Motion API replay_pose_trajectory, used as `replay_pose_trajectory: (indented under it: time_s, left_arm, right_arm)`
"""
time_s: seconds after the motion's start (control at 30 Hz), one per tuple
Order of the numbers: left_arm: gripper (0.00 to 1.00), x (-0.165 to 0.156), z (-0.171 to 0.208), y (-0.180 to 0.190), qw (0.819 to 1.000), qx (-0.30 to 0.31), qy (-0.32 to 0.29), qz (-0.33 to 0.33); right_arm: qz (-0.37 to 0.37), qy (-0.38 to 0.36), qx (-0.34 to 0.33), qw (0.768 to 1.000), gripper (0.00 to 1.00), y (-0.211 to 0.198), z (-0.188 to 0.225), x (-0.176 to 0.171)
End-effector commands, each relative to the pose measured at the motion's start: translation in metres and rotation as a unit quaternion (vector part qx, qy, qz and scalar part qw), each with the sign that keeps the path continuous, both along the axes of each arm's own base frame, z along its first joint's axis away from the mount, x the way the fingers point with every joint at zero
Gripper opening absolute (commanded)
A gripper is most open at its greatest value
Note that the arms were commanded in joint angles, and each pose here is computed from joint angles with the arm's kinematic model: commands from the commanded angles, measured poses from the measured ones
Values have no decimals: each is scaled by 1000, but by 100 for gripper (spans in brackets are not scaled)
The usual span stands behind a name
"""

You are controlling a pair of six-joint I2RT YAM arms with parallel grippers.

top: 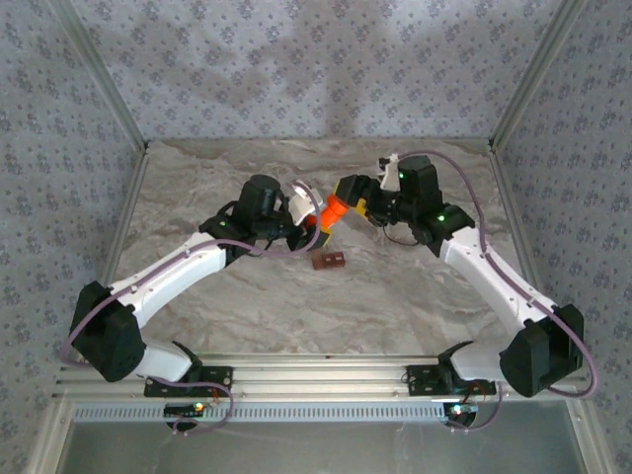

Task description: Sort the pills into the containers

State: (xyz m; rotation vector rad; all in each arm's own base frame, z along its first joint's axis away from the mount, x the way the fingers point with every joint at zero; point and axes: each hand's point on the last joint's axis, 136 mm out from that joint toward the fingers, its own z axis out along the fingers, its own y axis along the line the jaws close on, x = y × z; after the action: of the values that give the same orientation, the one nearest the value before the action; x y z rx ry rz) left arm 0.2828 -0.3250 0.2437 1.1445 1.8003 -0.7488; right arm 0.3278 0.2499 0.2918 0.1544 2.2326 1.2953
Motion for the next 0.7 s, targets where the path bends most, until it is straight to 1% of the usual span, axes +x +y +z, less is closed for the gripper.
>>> replay_pose_trajectory:
  time_s: [0.0,0.2,0.4,0.5,0.6,0.67]
  left_arm:
    - [0,1,32,-6,999,-33,-32,-15]
    - [0,2,32,-6,999,-33,-34,-15]
    - [0,2,32,-7,999,-32,-34,-16]
    - [0,2,31,-7,999,-32,-34,-15]
    - [0,2,31,-7,999,-32,-34,-16]
    - [0,2,32,-6,999,-32,-34,-16]
  right_arm:
    - [12,-12,-5,1000,78,10,7,-1]
    - [20,-11,-8,1000,74,14,3,-2]
    - [24,-13,-19,999,57,12,0,-2]
    - [30,-14,-14,999,52,9,-6,0]
    - [50,-46,-4,998,49,7,-6,5]
    - [84,-85,-4,993,49,6,-4,7]
